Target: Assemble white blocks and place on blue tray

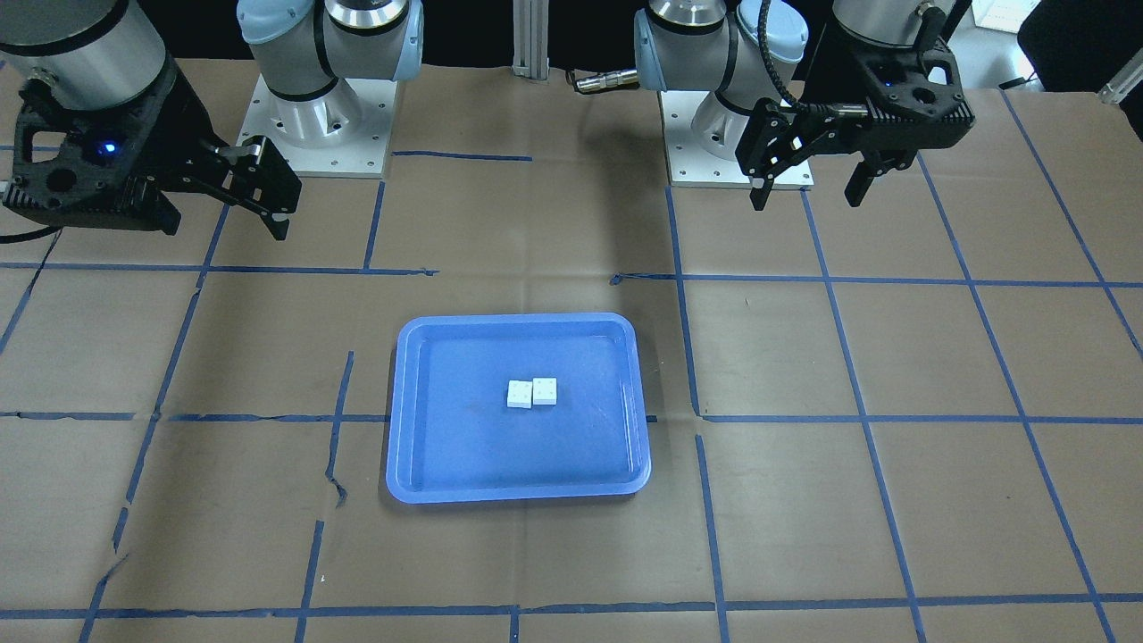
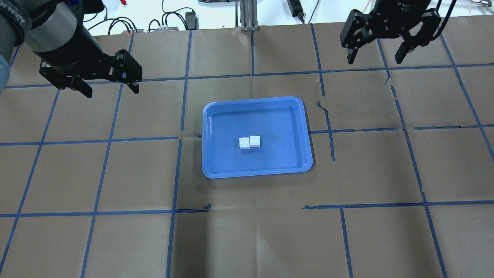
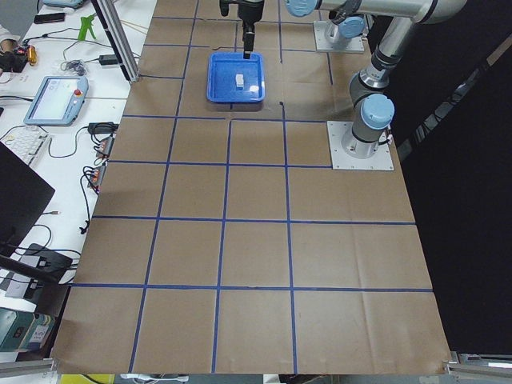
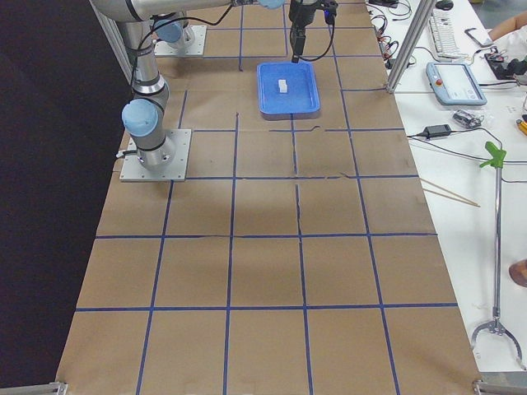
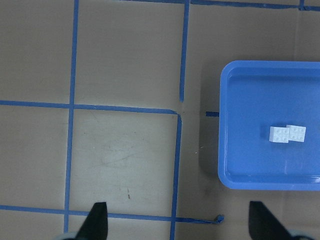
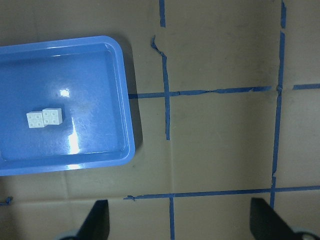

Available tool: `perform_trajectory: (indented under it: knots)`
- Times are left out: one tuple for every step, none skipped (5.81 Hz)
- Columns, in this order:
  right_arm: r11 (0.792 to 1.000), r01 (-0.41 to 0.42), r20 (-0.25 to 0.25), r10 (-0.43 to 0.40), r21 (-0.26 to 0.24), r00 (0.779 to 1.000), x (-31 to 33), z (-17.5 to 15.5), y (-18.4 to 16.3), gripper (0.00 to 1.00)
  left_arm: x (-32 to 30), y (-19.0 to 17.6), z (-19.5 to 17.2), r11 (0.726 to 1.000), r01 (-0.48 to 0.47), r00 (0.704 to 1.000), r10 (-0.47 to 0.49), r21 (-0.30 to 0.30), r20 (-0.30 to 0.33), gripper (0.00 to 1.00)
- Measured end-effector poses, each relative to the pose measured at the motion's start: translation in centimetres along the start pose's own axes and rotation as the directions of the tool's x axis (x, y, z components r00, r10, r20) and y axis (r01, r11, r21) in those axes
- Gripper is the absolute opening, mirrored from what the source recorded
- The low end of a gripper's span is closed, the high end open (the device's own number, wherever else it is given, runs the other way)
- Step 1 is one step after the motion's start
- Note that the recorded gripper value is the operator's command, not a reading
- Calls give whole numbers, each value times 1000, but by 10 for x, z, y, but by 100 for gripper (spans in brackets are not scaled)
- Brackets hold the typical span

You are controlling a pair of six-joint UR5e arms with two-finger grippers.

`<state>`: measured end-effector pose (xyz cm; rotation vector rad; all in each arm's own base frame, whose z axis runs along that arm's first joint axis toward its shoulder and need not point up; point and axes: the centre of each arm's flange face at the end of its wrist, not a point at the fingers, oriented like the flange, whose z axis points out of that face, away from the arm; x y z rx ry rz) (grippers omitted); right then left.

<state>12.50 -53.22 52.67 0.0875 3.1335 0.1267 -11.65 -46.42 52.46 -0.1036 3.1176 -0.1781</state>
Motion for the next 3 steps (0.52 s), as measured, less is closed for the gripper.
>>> perform_trajectory:
  knots:
    - [1000,-8,1,8,-18,1000,1,10,10,100,0,0,0,1000,0,1000,0,0,0,99]
    - [1000,-11,0,11,-25,1000,1,18,17,100,0,0,0,1000,0,1000,0,0,0,99]
    - [1000,-12,-1,12,-23,1000,1,20,19,100,0,0,0,1000,0,1000,0,0,0,99]
